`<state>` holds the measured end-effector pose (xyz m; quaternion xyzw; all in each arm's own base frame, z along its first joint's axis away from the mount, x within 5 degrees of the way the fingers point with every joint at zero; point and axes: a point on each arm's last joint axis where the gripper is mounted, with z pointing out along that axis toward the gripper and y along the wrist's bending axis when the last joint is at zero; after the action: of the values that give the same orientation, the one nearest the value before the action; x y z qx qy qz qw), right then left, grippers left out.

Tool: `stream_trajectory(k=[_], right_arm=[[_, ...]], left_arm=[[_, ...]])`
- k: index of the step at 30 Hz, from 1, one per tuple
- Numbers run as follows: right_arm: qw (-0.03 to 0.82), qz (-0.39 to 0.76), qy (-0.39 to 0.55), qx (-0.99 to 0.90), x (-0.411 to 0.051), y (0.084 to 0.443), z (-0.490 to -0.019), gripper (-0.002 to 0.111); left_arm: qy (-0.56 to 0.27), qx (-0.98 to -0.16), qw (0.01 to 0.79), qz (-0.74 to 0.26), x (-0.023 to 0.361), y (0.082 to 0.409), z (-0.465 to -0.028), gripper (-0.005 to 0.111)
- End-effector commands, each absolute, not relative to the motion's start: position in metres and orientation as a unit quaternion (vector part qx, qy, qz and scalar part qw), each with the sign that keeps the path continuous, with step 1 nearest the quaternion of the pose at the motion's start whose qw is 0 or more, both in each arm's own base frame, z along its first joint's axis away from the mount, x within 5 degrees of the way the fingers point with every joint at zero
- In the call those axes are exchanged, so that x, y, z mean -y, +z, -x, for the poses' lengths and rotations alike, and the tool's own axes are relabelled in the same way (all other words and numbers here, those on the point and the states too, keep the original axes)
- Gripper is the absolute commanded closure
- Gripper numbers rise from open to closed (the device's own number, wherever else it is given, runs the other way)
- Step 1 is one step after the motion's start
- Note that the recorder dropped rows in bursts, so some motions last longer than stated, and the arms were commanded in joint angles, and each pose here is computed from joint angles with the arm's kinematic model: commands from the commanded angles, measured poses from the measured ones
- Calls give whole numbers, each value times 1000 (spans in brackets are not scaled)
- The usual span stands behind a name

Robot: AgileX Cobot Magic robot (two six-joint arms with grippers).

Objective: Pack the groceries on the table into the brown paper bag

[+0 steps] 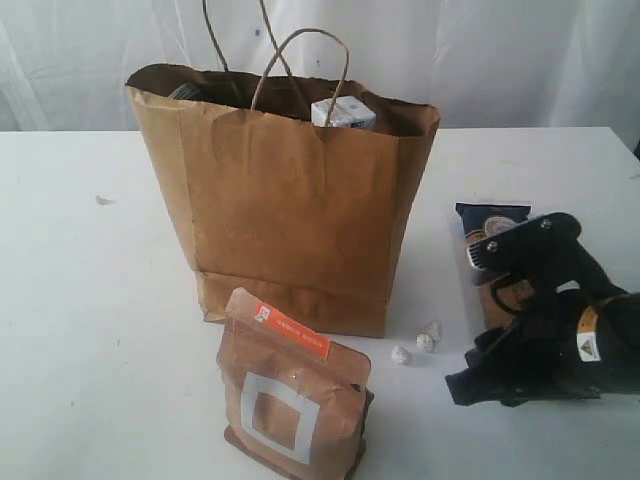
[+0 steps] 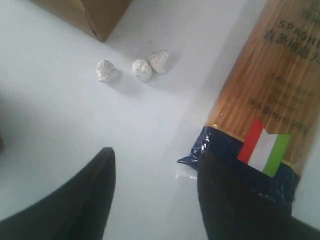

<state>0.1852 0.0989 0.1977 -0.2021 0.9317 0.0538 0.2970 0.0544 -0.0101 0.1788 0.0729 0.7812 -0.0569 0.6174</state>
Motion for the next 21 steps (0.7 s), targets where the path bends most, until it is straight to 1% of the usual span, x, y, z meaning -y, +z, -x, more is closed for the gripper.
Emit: stream_trajectory(k=[1, 12, 21], right_arm=[[291, 194, 47, -936, -104, 189, -208, 60], [276, 192, 39, -941, -127, 180, -261, 61], [235, 197, 27, -952, -137, 150, -279, 61]], left_arm=[[-57, -780, 620, -72, 10, 178, -54, 107], [-57, -780, 620, -72, 10, 178, -54, 107], [-57, -780, 620, -72, 10, 178, -54, 107]])
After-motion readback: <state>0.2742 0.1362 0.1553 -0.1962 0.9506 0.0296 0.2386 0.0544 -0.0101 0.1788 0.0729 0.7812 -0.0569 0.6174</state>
